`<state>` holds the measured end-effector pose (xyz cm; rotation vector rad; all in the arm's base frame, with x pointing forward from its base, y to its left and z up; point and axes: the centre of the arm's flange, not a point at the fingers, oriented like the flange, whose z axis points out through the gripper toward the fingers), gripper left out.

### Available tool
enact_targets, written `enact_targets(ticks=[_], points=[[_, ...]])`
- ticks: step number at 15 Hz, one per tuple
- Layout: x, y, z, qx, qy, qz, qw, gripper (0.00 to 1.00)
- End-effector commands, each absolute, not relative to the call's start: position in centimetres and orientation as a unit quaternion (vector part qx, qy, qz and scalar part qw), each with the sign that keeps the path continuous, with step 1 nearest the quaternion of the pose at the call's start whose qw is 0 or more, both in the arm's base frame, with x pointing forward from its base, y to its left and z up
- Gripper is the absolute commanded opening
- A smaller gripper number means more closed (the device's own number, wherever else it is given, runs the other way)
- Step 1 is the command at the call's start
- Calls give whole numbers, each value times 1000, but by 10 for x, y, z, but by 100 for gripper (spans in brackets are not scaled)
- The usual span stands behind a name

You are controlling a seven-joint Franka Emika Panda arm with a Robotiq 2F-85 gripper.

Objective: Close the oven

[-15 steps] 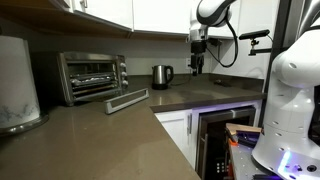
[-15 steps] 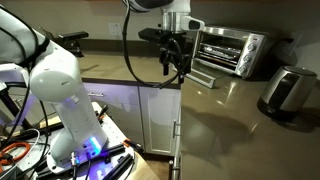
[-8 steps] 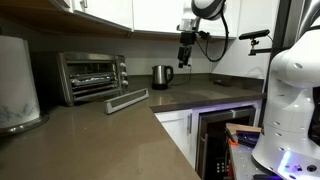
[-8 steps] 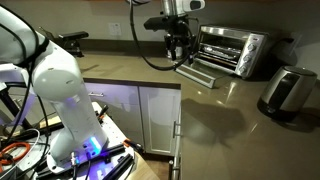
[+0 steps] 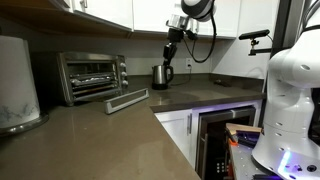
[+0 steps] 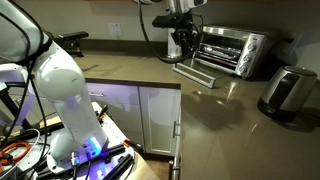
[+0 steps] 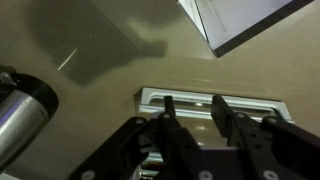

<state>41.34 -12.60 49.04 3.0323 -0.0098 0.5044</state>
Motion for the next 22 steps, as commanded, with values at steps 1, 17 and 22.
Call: enact_targets(ticks=[1, 17, 22], points=[[454, -127, 483, 984, 26, 176, 12, 14], [492, -103, 450, 987, 51, 151, -29, 0], [511, -87, 434, 987, 72, 138, -49, 0]])
